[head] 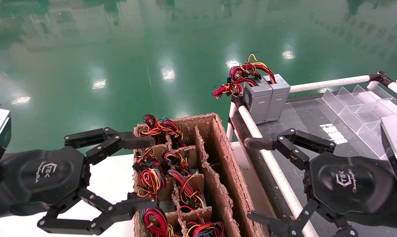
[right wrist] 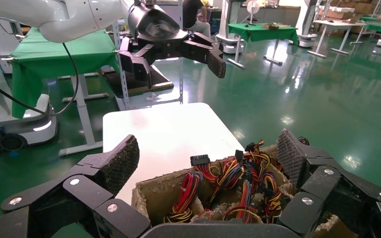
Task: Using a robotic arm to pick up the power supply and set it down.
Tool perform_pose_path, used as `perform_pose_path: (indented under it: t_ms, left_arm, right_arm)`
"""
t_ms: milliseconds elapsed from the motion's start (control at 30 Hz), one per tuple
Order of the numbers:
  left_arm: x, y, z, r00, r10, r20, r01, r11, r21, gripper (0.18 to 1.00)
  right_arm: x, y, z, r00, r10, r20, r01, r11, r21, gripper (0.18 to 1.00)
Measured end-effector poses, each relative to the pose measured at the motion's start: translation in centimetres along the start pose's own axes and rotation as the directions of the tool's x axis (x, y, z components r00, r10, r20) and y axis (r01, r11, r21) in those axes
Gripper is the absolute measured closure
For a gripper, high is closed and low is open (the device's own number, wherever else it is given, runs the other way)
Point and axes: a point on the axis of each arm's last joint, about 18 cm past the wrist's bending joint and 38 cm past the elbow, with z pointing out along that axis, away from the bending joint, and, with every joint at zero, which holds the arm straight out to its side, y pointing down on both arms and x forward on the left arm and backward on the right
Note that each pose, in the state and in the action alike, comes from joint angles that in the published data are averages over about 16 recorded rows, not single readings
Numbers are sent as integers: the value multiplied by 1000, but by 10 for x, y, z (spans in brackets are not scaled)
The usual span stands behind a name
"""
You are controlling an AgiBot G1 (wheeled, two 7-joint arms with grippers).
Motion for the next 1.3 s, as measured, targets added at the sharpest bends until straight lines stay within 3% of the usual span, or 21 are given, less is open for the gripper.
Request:
perform_pose_path:
  t_ms: [300,833,1033,1300]
  left_arm:
    - [0,0,0,1000,0,0,0,1000,0,436]
    - [0,0,0,1000,0,0,0,1000,0,809]
    - [0,0,0,1000,0,0,0,1000,0,905]
    - [0,0,0,1000,0,0,0,1000,0,970]
  right_arm:
    - [0,0,0,1000,0,0,0,1000,0,178]
    - [0,0,0,1000,0,0,0,1000,0,178]
    - [0,0,0,1000,0,0,0,1000,0,178]
    - [0,0,0,1000,0,0,0,1000,0,178]
